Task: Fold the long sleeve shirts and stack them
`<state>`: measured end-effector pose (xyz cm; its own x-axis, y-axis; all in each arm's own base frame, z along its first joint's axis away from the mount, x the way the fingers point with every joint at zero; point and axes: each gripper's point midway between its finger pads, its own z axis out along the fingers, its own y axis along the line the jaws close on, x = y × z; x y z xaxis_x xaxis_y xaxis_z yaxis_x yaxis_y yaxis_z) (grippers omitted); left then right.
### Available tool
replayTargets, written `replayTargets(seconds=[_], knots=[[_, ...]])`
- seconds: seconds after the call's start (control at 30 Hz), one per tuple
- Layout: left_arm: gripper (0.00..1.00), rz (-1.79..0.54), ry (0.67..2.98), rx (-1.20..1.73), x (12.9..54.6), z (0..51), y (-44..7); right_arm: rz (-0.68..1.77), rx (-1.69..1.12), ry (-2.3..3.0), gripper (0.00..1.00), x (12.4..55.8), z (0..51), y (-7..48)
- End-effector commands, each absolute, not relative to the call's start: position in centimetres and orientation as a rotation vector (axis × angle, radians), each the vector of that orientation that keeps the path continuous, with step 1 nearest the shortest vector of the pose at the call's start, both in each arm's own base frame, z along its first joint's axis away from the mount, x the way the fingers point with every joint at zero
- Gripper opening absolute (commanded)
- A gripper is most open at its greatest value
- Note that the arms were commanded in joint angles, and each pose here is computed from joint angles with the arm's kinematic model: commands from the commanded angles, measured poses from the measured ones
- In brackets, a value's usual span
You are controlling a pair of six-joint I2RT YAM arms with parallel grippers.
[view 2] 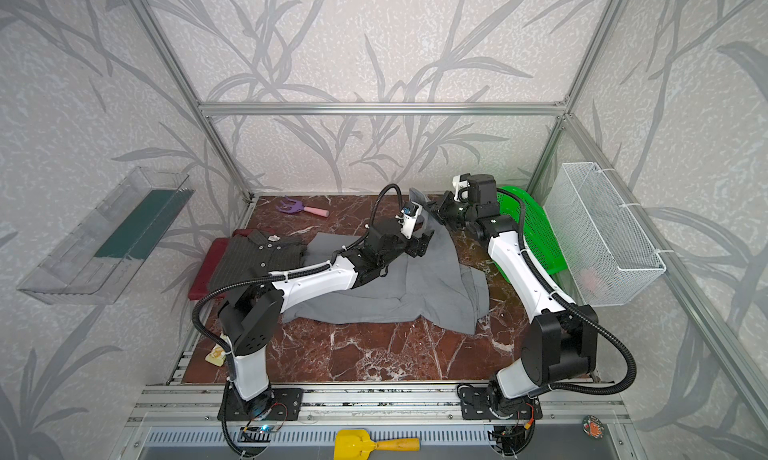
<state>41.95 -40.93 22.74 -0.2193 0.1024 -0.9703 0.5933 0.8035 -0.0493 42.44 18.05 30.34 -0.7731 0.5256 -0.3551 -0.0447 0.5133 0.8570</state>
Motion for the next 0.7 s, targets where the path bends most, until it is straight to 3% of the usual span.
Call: replayTargets(seconds=[0.0, 0.2, 0.47, 0.67], knots=[[0.73, -0.469, 1.753, 0.475, 43.2, 22.3, -40.9, 1.289, 0.356, 2.091, 0.0, 41.9, 32.4, 18.1], [0.55, -0.439, 1.739, 0.426, 44.7, 22.8, -40.9, 1.311, 0.362, 2.086, 0.0, 41.4, 32.3, 18.1], [0.43, -0.499, 1.729, 0.437, 45.3, 23.1, -42.4, 1.311, 0.365, 2.085, 0.0, 41.1, 31.6, 18.0], [0.25, -0.527, 1.733, 0.448, 45.1, 22.7, -42.8, 1.319, 0.367, 2.07, 0.0, 40.7, 31.9, 17.9]])
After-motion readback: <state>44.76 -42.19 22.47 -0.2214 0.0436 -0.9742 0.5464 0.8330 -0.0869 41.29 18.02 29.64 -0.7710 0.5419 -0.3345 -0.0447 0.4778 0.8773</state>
